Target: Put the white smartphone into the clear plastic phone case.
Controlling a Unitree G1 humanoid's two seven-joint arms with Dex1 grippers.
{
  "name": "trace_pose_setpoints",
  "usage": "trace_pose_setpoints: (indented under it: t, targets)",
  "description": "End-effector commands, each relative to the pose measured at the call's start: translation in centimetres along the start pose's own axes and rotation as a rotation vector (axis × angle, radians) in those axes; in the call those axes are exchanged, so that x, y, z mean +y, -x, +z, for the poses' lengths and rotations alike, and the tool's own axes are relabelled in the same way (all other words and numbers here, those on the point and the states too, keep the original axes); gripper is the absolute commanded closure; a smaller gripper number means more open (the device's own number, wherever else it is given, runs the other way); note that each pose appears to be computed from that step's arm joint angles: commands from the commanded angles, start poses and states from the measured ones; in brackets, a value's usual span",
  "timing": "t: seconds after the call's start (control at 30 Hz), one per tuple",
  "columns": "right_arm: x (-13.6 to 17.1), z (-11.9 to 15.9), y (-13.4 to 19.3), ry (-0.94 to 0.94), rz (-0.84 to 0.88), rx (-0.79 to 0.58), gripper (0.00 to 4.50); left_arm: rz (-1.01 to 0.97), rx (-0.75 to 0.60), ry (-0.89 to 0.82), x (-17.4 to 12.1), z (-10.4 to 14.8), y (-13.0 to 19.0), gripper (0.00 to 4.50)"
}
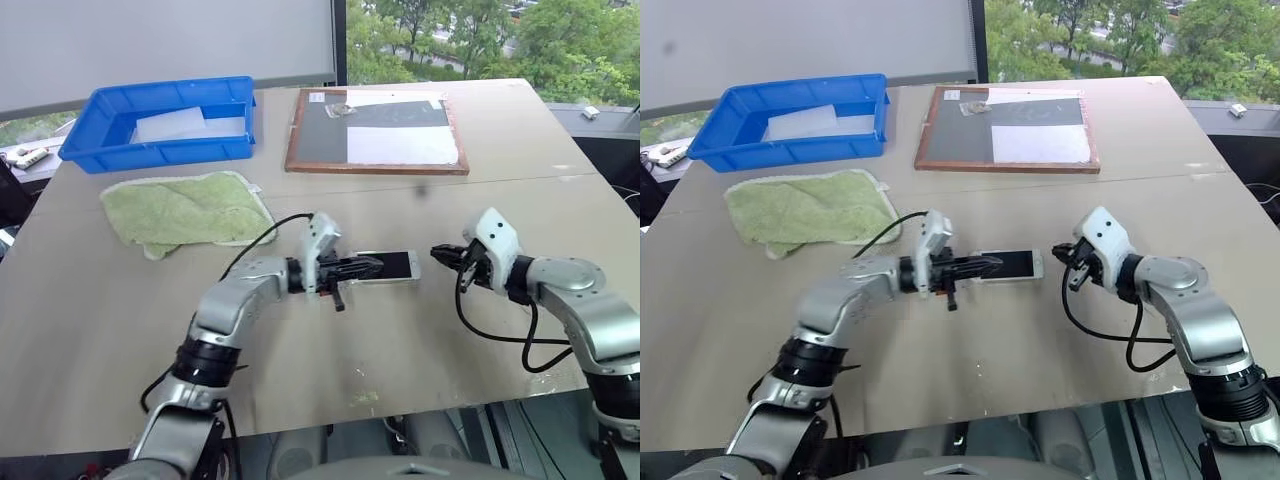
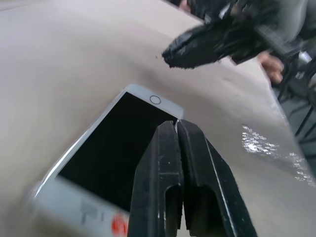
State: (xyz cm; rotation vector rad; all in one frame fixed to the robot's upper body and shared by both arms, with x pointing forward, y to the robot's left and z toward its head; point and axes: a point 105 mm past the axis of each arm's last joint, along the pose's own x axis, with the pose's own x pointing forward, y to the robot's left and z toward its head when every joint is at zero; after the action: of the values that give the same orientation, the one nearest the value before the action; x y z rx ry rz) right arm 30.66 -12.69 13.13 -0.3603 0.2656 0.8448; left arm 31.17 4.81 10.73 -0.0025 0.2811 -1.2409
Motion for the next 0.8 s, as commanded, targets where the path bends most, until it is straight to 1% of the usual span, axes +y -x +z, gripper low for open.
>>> trace_pose_setpoints:
  t: [0.03,0.17,0.23,0.33,0.5,0.67,0.8]
  targets:
    - [0.7,1.0,-0.7,0.051,0.027,-0.012,4.50,0.026,0.053,-0.028,0.5,-0.8,-0.2,4.42]
    - [1.3,0.7,-1.8,0.051,0.069,0.011,4.50,0.046,0.102,-0.027,0.9,-2.0,0.3,4.42]
    - [1.6,-0.6,-2.7,0.035,0.093,0.068,4.50,0.062,0.114,-0.024,1.0,-2.5,0.7,4.42]
    - [2.0,-2.5,-3.6,0.006,0.126,0.166,4.50,0.078,0.105,-0.021,1.1,-2.4,0.7,4.42]
    - [2.6,-5.1,-4.3,-0.017,0.186,0.318,4.50,0.094,0.086,-0.020,1.1,-2.2,0.6,4.42]
    - [3.0,-7.7,-4.7,0.004,0.240,0.453,4.50,0.109,0.077,-0.017,1.0,-2.3,0.5,4.42]
    - [3.0,-9.6,-4.7,-0.008,0.264,0.537,4.50,0.116,0.070,-0.015,0.9,-2.2,0.4,4.42]
